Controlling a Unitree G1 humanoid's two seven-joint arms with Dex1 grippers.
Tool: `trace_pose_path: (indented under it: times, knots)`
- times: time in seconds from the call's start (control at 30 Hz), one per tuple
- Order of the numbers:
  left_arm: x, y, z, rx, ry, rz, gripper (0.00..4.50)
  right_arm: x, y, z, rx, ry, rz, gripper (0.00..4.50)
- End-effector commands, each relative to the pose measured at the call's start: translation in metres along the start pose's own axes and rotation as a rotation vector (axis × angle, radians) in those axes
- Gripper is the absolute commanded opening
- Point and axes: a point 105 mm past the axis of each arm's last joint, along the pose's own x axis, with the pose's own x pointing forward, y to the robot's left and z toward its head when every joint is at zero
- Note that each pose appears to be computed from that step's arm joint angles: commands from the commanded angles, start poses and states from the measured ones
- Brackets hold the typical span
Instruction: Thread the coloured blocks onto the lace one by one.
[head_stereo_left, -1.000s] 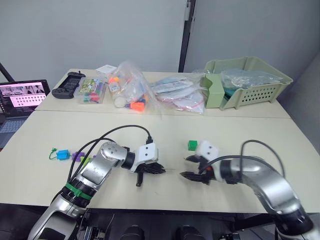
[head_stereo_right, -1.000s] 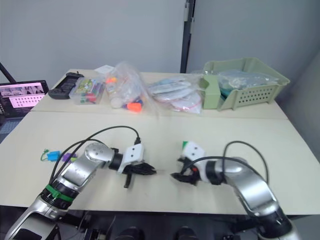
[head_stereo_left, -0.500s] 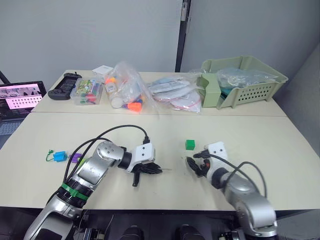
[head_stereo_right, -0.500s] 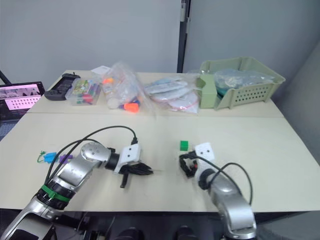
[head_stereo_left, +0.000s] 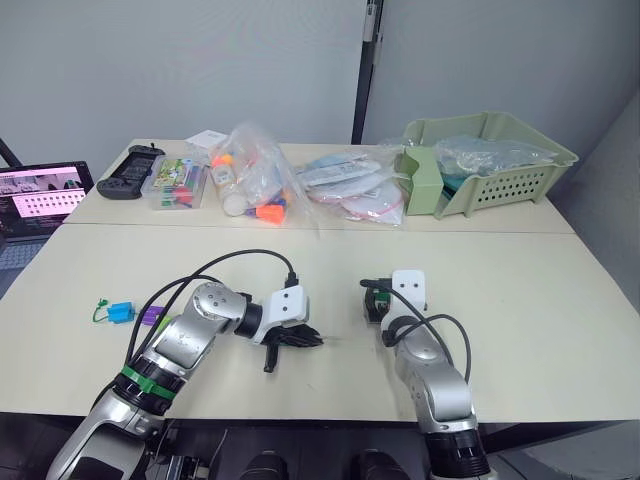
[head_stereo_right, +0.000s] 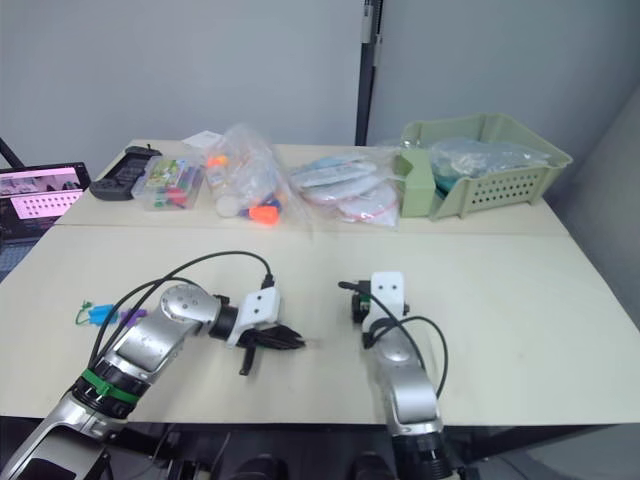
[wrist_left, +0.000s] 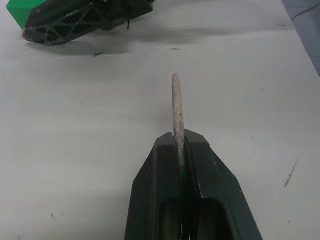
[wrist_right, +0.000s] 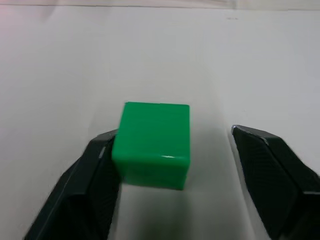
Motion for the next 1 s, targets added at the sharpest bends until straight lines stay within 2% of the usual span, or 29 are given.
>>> trace_pose_path:
  times: [0.03, 0.13, 0.37, 0.47, 0.57, 0.7, 0.8, 0.87, 0.9, 1.0]
  knots:
    - [-0.007, 0.005, 0.009, 0.038, -0.017, 0.026, 0.00, -0.003, 0.008, 0.015, 0.025, -0.086, 0.031, 2.16]
    - [-0.008, 0.005, 0.009, 0.036, -0.016, 0.028, 0.00, -0.008, 0.014, 0.017, 0.038, -0.100, 0.054, 1.19]
    - [-0.008, 0.005, 0.007, 0.031, -0.015, 0.028, 0.00, -0.035, 0.020, 0.017, 0.024, -0.101, 0.100, 1.17]
    - [-0.007, 0.005, 0.007, 0.033, -0.014, 0.024, 0.00, -0.070, 0.024, 0.001, -0.014, -0.025, 0.157, 1.17]
    - [-0.007, 0.005, 0.007, 0.034, -0.014, 0.020, 0.00, -0.090, 0.031, -0.010, -0.027, 0.048, 0.215, 1.17]
    - [-0.008, 0.005, 0.006, 0.036, -0.010, 0.018, 0.00, -0.096, 0.032, -0.019, -0.015, 0.116, 0.244, 1.17]
    - [-0.008, 0.006, 0.006, 0.037, -0.010, 0.016, 0.00, -0.097, 0.037, -0.037, 0.003, 0.209, 0.272, 1.17]
    - [-0.007, 0.006, 0.006, 0.038, -0.010, 0.017, 0.00, -0.096, 0.037, -0.038, 0.020, 0.207, 0.271, 1.17]
    - [-0.007, 0.006, 0.006, 0.039, -0.010, 0.017, 0.00, -0.096, 0.038, -0.036, 0.021, 0.196, 0.277, 2.20]
    - [-0.008, 0.006, 0.006, 0.038, -0.010, 0.019, 0.00, -0.095, 0.034, -0.025, 0.002, 0.137, 0.293, 3.24]
